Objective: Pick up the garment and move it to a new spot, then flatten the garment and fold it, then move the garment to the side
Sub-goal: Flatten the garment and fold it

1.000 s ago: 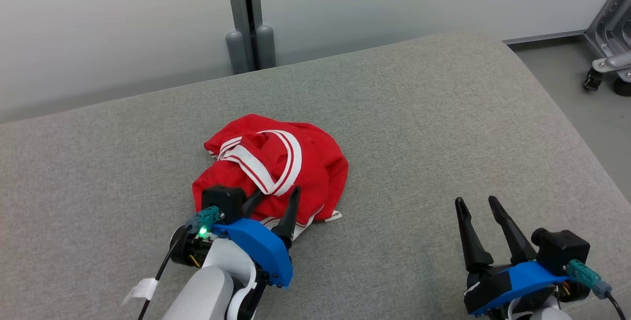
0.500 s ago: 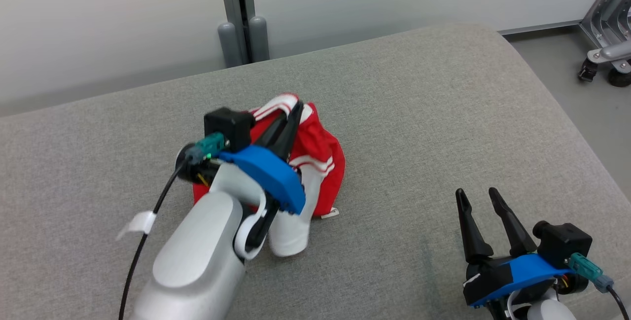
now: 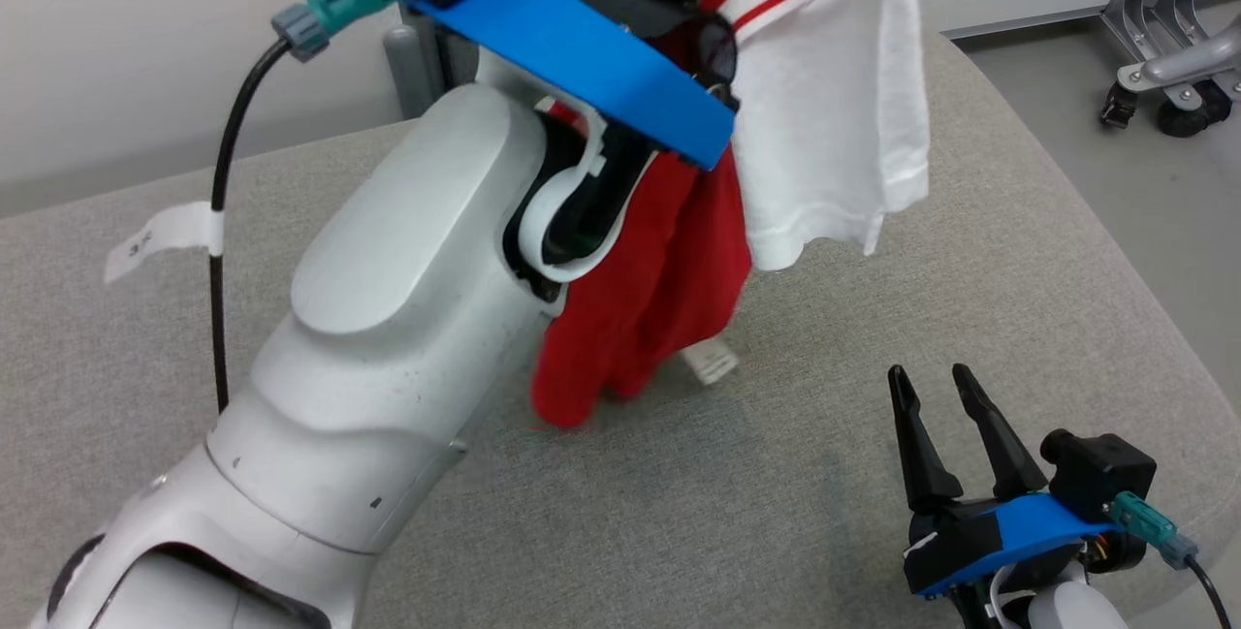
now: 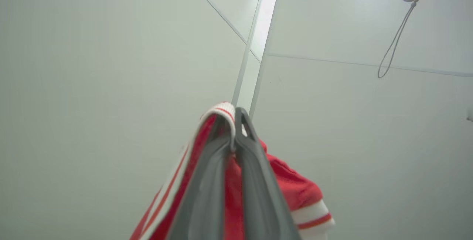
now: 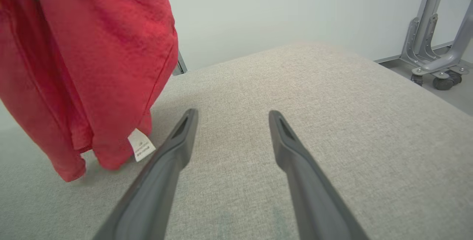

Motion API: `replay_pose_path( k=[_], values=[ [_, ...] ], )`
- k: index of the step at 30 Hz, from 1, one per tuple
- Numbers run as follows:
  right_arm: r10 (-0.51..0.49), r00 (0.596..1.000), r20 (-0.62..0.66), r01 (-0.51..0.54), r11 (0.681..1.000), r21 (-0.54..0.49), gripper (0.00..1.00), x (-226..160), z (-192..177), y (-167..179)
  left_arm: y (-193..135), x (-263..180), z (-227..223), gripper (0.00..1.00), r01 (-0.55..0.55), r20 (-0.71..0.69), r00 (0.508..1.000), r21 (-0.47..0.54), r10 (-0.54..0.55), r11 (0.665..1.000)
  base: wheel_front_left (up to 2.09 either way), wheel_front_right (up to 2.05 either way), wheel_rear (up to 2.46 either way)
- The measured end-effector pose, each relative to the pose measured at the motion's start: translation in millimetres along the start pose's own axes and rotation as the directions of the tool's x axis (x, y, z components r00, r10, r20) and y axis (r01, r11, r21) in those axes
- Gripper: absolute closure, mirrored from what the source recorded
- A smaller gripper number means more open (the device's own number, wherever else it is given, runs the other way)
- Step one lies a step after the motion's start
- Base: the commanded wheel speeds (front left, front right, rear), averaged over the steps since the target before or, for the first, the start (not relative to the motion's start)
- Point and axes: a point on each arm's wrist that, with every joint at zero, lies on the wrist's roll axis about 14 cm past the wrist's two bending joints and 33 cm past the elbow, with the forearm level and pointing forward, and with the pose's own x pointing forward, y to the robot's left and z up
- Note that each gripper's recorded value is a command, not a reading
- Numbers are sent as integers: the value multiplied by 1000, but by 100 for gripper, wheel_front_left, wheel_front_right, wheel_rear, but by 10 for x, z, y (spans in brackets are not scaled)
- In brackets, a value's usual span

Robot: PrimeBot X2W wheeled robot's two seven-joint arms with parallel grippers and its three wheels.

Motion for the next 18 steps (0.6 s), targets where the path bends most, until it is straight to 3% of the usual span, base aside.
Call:
replay_pose_path(
  k=[6, 11, 14, 18],
  values=[
    [14, 1000, -11, -14, 1000, -5, 0, 62, -35, 46, -210, 73, 186, 100, 77, 70, 995, -23, -75, 997, 0, 0, 0],
    [66, 997, -26, -66, 998, -7, 0, 177, -92, 221, 229, -403, -444, 100, -71, -115, 991, 13, 72, 997, 0, 0, 0],
    [103, 994, -37, -103, 995, -5, 0, 254, -133, 349, 619, -971, -870, 100, -204, -271, 940, 40, 207, 978, 0, 0, 0],
    [158, 986, -56, -159, 987, -7, 0, 342, -189, 546, 1035, -1905, -1241, 100, -377, -438, 815, 97, 380, 921, 0, 0, 0]
  ],
)
